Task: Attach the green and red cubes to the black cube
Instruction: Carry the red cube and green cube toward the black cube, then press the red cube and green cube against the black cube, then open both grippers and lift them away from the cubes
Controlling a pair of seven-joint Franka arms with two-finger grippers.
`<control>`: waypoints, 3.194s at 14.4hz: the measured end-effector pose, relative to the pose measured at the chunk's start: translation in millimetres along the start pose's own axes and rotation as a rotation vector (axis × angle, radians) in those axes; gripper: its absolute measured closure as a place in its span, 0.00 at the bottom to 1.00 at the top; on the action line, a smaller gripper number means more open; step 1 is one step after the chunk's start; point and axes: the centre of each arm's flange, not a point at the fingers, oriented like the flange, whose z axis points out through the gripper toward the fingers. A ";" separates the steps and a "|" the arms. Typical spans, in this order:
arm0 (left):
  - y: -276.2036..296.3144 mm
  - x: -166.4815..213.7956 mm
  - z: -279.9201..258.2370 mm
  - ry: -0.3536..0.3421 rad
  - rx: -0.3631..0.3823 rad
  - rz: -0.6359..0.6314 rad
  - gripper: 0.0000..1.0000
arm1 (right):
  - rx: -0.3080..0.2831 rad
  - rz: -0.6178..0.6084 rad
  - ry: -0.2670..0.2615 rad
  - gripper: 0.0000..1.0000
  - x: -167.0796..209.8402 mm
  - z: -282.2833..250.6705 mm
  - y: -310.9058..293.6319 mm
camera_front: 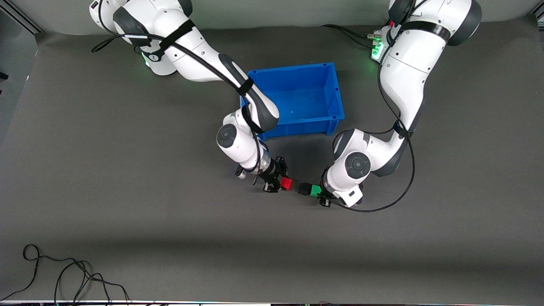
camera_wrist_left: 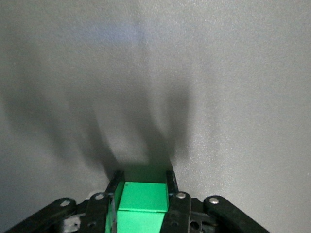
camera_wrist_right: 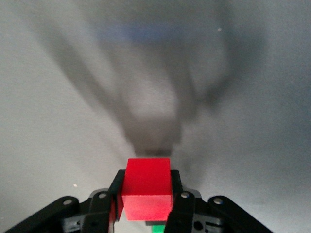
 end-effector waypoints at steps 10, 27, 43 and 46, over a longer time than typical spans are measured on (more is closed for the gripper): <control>-2.2 -10.5 1.3 -0.002 -0.008 -0.006 0.63 | -0.001 0.006 -0.020 0.60 -12.5 21.7 8.0; 41.0 40.3 -90.5 0.081 -0.011 0.065 0.00 | 0.012 -0.405 0.237 0.00 -59.2 -78.5 -35.9; -40.2 236.6 -323.9 0.070 0.239 1.154 0.00 | -0.337 -1.361 0.379 0.00 78.7 -500.7 -160.0; -56.0 247.0 -352.0 0.050 0.259 1.248 0.00 | -0.373 -1.560 0.362 0.00 118.7 -551.1 -171.5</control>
